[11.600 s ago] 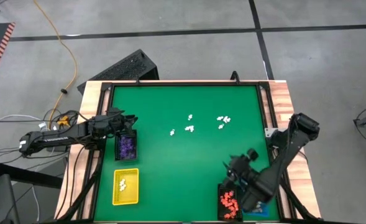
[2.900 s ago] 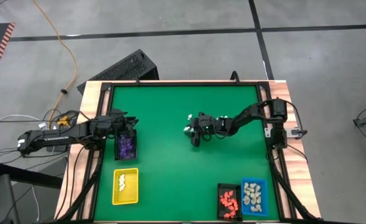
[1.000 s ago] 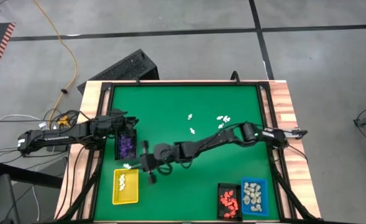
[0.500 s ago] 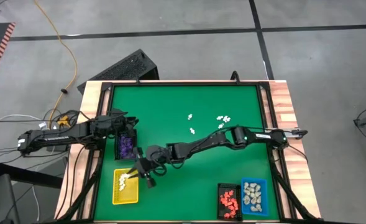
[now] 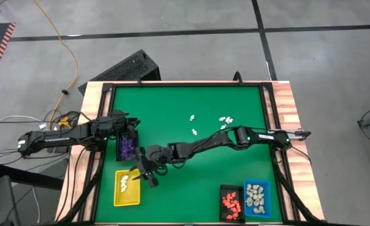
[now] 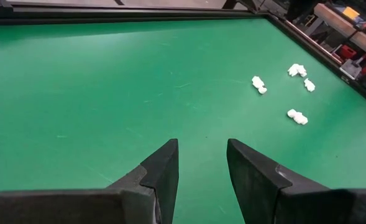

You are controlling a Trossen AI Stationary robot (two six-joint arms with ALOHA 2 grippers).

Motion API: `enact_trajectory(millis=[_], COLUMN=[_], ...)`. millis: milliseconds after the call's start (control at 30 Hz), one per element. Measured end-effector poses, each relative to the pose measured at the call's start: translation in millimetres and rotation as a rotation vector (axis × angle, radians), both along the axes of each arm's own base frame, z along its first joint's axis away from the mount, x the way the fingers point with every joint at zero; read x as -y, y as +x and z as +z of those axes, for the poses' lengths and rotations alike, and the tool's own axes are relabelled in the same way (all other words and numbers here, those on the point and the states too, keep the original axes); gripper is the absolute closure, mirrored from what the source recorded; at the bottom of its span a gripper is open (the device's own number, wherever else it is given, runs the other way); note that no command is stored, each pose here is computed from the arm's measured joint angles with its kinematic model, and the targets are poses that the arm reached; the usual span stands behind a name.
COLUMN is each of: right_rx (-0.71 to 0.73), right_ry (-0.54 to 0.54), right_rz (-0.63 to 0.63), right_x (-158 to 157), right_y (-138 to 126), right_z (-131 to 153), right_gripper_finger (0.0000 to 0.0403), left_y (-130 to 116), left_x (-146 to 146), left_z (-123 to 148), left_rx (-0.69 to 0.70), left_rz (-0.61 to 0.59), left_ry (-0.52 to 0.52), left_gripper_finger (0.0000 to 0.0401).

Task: Sort Halloween decoration
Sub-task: Put the white skeleton toy into the yellow basket

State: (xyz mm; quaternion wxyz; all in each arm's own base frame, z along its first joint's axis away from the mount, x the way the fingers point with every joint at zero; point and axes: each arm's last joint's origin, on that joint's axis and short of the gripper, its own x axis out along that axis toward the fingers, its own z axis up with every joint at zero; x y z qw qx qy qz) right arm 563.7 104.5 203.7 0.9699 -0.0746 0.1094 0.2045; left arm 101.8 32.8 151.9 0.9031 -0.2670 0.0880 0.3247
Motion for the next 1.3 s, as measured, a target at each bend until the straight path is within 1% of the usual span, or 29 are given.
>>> enact_trajectory(millis=[33,100,167,233,300,367,467,533,567,633,733,800,900,967,1033,1133,1200,1300], right_rx=[-0.043,-0.119,-0.189,-0.222,-0.275,-0.362,-0.486,-0.532,-0.549,-0.574,-0.546,-0.503,-0.453,-0.462,-0.444,-0.339,-0.345,-0.336], right_ry=[-0.042,-0.153,-0.256,-0.307,-0.326,-0.331,-0.313,-0.274,-0.254,-0.205,-0.109,-0.046,0.009,0.030,0.052,0.091,0.070,0.053], right_rz=[-0.017,-0.064,-0.098,-0.115,-0.134,-0.163,-0.229,-0.295,-0.326,-0.394,-0.505,-0.565,-0.658,-0.709,-0.749,-0.818,-0.866,-0.932], right_x=[2,9,20,36,55,77,109,131,140,157,173,176,171,164,155,143,135,128], right_y=[-3,-13,-28,-46,-66,-87,-119,-142,-154,-176,-199,-214,-232,-242,-249,-251,-254,-254], right_z=[2,16,42,75,103,120,132,135,132,118,77,51,18,-9,-27,-36,-47,-55], right_gripper_finger=[0.0209,0.0214,0.0220,0.0227,0.0233,0.0240,0.0250,0.0257,0.0260,0.0267,0.0274,0.0275,0.0276,0.0276,0.0276,0.0276,0.0276,0.0270], left_y=[0,0,0,0,0,0,0,0,0,0,0,0,0,0,0,0,-1,-1], left_x=[0,0,0,0,0,0,0,0,0,0,0,0,0,0,0,-1,-1,-1], left_z=[0,0,0,0,0,0,0,0,0,0,0,0,0,0,0,0,0,0], left_rx=[0.000,-0.007,-0.016,-0.022,-0.023,-0.023,-0.025,-0.026,-0.026,-0.027,-0.030,-0.037,-0.038,-0.038,-0.038,-0.038,-0.037,-0.039], left_rz=[0.000,-0.004,-0.009,-0.011,-0.011,-0.011,-0.010,-0.011,-0.010,-0.010,-0.011,-0.015,-0.015,-0.015,-0.015,-0.003,0.010,0.018], left_ry=[0.000,0.010,0.023,0.032,0.033,0.034,0.036,0.039,0.039,0.039,0.045,0.054,0.056,0.056,0.056,0.059,0.059,0.062], left_gripper_finger=[0.0275,0.0275,0.0275,0.0275,0.0275,0.0275,0.0275,0.0275,0.0275,0.0275,0.0275,0.0275,0.0275,0.0275,0.0275,0.0275,0.0275,0.0275])
